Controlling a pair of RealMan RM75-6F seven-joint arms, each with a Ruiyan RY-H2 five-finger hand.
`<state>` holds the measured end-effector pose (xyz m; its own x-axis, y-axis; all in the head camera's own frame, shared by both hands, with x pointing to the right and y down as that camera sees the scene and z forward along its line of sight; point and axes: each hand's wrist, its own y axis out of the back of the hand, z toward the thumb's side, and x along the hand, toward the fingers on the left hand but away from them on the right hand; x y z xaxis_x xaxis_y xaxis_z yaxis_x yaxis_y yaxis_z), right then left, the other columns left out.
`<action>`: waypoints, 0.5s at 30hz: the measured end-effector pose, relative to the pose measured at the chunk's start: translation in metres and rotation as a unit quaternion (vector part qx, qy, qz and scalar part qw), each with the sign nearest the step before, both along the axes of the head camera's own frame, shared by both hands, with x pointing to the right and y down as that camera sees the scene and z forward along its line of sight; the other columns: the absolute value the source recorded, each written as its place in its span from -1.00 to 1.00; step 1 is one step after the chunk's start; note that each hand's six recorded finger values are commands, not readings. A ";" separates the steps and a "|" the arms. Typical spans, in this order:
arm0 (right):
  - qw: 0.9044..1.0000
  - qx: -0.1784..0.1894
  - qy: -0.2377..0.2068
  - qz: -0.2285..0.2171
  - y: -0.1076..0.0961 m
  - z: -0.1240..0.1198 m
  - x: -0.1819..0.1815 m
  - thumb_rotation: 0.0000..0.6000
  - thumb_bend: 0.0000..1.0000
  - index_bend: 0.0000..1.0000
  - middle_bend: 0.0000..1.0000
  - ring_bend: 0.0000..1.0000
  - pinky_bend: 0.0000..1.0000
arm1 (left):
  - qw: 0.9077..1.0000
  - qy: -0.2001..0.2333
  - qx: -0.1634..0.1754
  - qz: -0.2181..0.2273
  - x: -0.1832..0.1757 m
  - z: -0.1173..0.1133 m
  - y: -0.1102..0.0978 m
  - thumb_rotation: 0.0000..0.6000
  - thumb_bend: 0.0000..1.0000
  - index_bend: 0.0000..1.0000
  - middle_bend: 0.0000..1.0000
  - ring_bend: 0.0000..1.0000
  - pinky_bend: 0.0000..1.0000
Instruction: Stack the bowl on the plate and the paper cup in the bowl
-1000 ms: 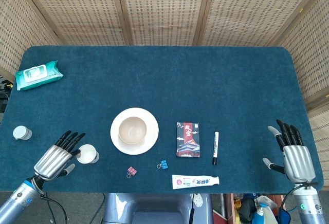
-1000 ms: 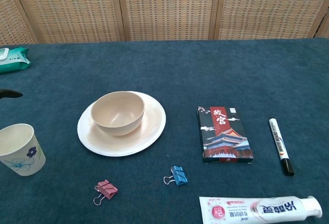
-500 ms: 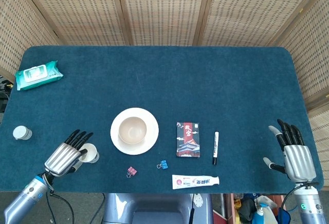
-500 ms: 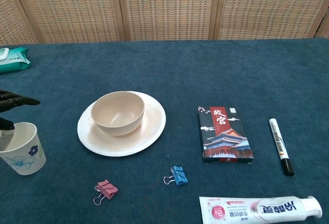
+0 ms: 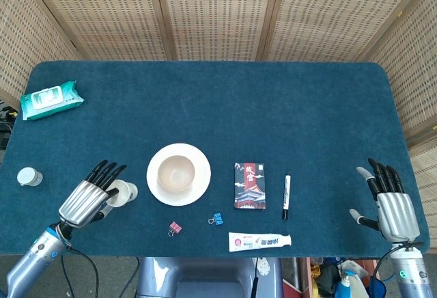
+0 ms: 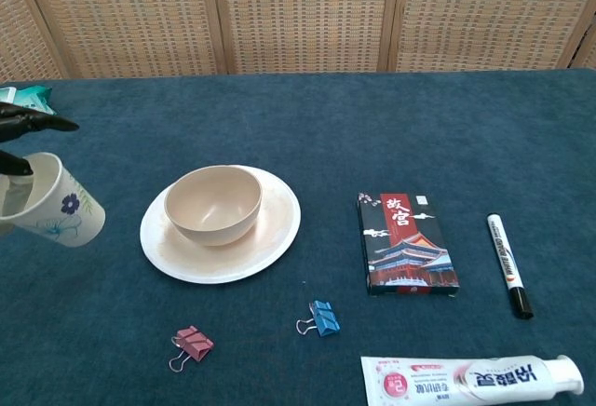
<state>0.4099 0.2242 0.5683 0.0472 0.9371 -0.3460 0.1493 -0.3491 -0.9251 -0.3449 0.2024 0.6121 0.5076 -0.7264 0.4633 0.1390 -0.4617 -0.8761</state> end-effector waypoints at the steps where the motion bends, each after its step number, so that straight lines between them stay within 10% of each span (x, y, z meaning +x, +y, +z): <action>1: 1.000 0.000 0.000 0.000 0.000 0.000 0.000 1.00 -0.73 -0.75 -1.00 -1.00 -1.00 | 1.000 0.003 0.004 0.000 0.002 -0.003 -0.004 1.00 -0.26 0.19 -0.88 -1.00 -1.00; 15: 1.000 0.000 -0.003 0.009 -0.002 -0.001 0.004 1.00 -0.73 -0.75 -1.00 -1.00 -1.00 | 1.000 0.019 0.012 0.021 0.058 0.000 -0.052 1.00 -0.26 0.19 -0.87 -1.00 -1.00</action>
<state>0.4143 0.2226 0.5678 0.0320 0.9380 -0.3453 0.1620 -0.3457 -0.9242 -0.2869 0.1499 0.6117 0.5556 -0.7145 0.4252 0.1240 -0.4344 -0.8921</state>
